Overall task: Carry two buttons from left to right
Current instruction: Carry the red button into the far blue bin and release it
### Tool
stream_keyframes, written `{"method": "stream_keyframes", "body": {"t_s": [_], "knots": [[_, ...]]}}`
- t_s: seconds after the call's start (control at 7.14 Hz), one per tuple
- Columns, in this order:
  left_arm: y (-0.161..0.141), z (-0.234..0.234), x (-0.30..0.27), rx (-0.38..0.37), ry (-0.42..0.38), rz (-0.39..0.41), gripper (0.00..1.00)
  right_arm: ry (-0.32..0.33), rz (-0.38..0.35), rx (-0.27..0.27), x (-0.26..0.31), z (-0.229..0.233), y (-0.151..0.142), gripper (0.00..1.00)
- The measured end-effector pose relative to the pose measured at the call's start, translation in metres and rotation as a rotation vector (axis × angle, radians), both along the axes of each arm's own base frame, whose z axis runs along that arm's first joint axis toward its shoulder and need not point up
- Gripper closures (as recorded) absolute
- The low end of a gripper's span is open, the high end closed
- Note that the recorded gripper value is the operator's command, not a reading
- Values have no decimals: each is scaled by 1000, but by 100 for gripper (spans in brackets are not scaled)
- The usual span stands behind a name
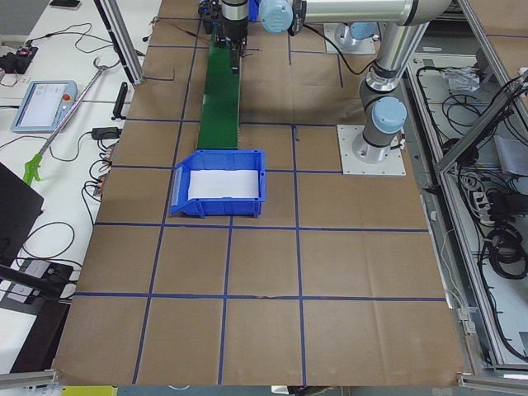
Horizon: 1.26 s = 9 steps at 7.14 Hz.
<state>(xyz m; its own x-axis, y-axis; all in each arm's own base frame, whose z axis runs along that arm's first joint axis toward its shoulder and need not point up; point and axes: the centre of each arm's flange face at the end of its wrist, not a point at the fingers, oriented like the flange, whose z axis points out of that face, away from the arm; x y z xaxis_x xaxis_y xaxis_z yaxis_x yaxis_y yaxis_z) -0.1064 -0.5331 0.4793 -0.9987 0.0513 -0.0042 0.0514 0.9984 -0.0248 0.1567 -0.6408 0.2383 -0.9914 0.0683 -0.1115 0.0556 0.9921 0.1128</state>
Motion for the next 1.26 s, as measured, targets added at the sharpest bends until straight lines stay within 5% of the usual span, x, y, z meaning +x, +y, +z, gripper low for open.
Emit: {"method": "stream_keyframes", "body": {"t_s": [0.84, 1.26], "knots": [[0, 0, 0, 0, 1, 0, 0, 127, 18, -56, -43, 56, -5, 94], [0, 0, 0, 0, 1, 0, 0, 172, 111, -122, -205, 142, -16, 93]]}}
